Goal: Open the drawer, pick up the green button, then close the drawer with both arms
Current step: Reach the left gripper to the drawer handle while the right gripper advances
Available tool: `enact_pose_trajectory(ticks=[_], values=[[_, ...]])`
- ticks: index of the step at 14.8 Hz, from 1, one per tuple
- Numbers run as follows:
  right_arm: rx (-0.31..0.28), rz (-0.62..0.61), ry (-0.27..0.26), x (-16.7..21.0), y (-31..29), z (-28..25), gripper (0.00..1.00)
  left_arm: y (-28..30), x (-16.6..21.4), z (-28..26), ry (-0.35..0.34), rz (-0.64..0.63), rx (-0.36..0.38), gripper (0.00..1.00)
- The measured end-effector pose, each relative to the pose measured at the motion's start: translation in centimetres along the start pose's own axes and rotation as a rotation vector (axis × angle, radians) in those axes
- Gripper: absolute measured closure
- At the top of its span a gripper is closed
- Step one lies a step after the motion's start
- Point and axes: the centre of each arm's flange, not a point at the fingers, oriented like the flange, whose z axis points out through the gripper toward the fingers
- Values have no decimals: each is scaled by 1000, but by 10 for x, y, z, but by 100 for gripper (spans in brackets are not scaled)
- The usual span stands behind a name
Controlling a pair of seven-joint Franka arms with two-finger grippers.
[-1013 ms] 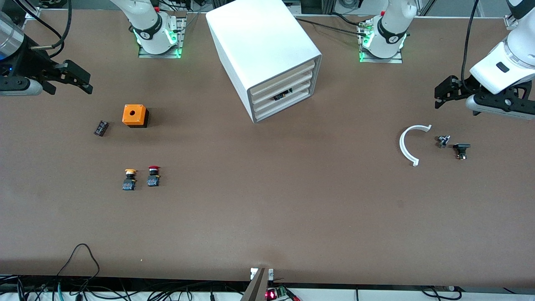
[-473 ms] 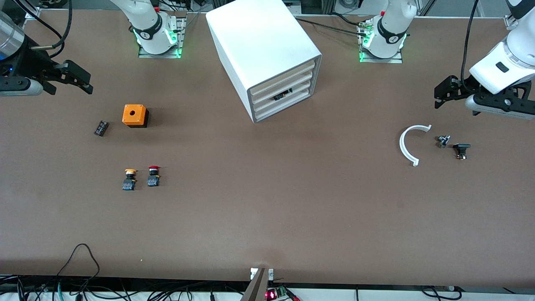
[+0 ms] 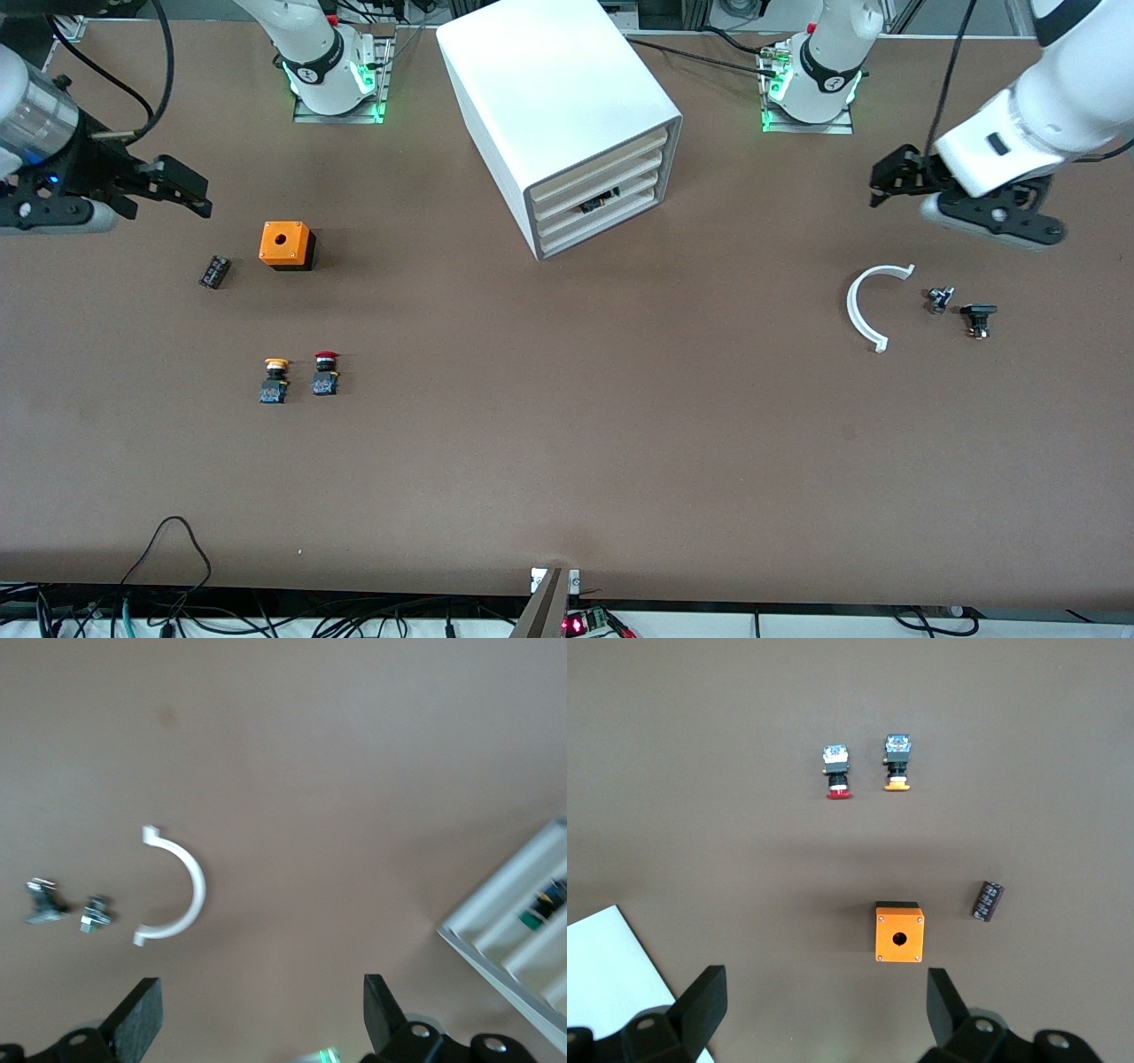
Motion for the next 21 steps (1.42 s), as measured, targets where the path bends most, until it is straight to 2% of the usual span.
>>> enact_pose_trajectory(ticks=[3, 7, 10, 13, 18, 21], values=[[0, 0, -31, 10, 0, 19, 0, 35, 14, 31, -85, 52, -107, 0], [3, 2, -46, 27, -3, 44, 0, 54, 33, 65, -143, 42, -355, 0], [5, 45, -48, 41, -9, 66, 0, 60, 50, 91, -172, 36, -503, 0], [6, 106, -50, 53, -22, 88, 0, 63, 67, 118, -126, 94, -624, 0], [2, 180, -67, 74, -61, 117, 0, 62, 65, 209, 32, 141, -856, 1], [3, 228, -67, 89, -85, 127, 0, 67, 46, 257, 47, 110, -949, 4]])
